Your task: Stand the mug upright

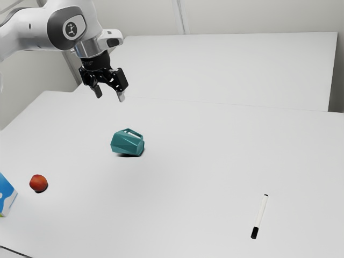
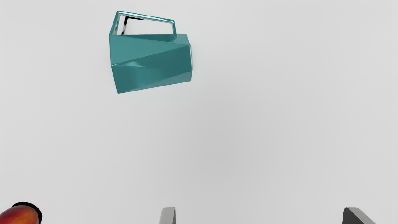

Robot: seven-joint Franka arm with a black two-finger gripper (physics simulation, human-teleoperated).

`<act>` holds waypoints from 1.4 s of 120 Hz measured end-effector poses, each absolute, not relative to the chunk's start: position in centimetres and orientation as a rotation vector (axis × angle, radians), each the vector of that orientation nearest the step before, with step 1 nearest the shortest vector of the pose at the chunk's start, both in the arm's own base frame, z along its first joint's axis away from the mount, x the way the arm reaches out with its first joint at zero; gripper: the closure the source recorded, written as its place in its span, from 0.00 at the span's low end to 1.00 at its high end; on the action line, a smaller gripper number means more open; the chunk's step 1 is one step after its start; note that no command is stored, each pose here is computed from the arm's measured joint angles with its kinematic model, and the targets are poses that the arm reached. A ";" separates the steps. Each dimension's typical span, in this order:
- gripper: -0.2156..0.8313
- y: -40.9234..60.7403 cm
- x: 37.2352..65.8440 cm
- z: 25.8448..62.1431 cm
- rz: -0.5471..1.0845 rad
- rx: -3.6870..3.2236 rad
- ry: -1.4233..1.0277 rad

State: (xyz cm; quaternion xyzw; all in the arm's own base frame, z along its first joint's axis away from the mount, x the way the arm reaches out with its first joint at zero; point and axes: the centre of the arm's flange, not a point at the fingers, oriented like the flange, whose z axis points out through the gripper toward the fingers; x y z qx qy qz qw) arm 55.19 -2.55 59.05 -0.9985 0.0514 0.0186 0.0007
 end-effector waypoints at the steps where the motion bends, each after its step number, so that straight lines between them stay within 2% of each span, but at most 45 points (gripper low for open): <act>1: 0.23 -2.6 55.2 59.1 0.059 -3.135 0.162; 53: 0.23 -2.3 56.8 58.4 0.073 -3.144 0.155; 79: 0.23 4.5 58.1 57.6 0.098 -3.174 -0.008; 124: 0.23 14.3 60.1 50.5 0.202 -3.363 -0.144; 168: 0.23 20.4 61.4 42.7 0.120 -3.592 -0.172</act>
